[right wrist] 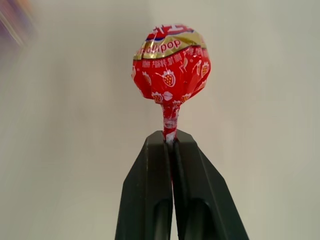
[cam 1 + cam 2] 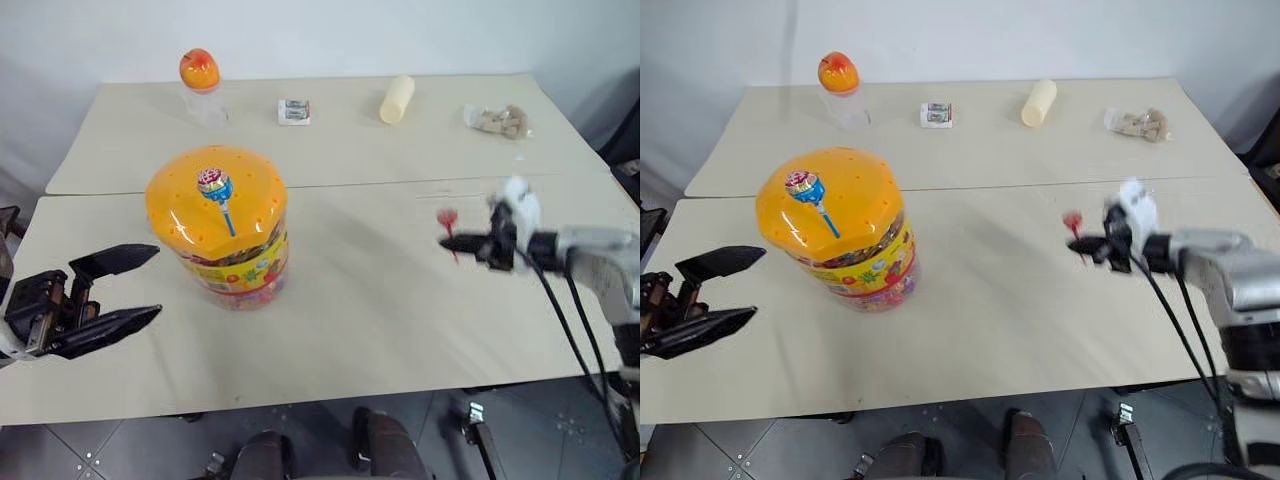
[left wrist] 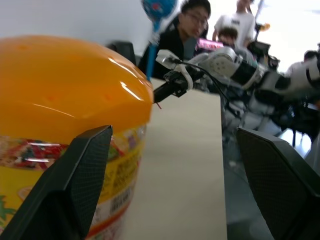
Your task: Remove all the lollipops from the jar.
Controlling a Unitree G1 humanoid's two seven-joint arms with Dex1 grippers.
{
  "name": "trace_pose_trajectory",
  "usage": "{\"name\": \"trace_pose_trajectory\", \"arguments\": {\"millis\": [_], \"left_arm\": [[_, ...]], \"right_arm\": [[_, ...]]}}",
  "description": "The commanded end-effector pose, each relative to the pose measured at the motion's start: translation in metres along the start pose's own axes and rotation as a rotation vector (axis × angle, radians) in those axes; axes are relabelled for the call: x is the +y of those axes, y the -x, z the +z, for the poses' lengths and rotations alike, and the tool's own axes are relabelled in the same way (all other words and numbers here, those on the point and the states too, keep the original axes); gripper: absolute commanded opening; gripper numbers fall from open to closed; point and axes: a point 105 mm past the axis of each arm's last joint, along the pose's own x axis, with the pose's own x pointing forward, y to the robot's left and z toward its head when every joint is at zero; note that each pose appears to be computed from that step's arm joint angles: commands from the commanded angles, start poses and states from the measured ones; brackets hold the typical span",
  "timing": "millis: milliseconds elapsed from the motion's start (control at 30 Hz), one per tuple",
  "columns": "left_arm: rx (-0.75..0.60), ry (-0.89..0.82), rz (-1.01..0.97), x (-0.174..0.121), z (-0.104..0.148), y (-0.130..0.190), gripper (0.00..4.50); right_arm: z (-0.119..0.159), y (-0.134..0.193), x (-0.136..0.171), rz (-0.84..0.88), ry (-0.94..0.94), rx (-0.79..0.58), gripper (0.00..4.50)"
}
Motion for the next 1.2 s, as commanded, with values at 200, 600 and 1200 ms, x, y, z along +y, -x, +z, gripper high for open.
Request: {"name": "trace_pose_trajectory", "arguments": {"millis": [200, 600, 1200], "left_arm": [[0.01, -0.091, 0.016, 0.001, -0.002, 0.004, 4.16], [-0.142, -0.029, 0.199, 0.006, 0.005, 0.025, 4.16], [-0.333, 0.025, 0.26, 0.008, 0.003, 0.027, 4.16]], "right_arm": [[-0.035, 0.01, -0.019, -0.046, 0.074, 0.101, 0.68], [0.098, 0.045, 0.053, 0.376, 0.424, -0.666, 4.3], [0.217, 0.025, 0.246, 0.972, 0.671, -0.978, 4.3]]}}
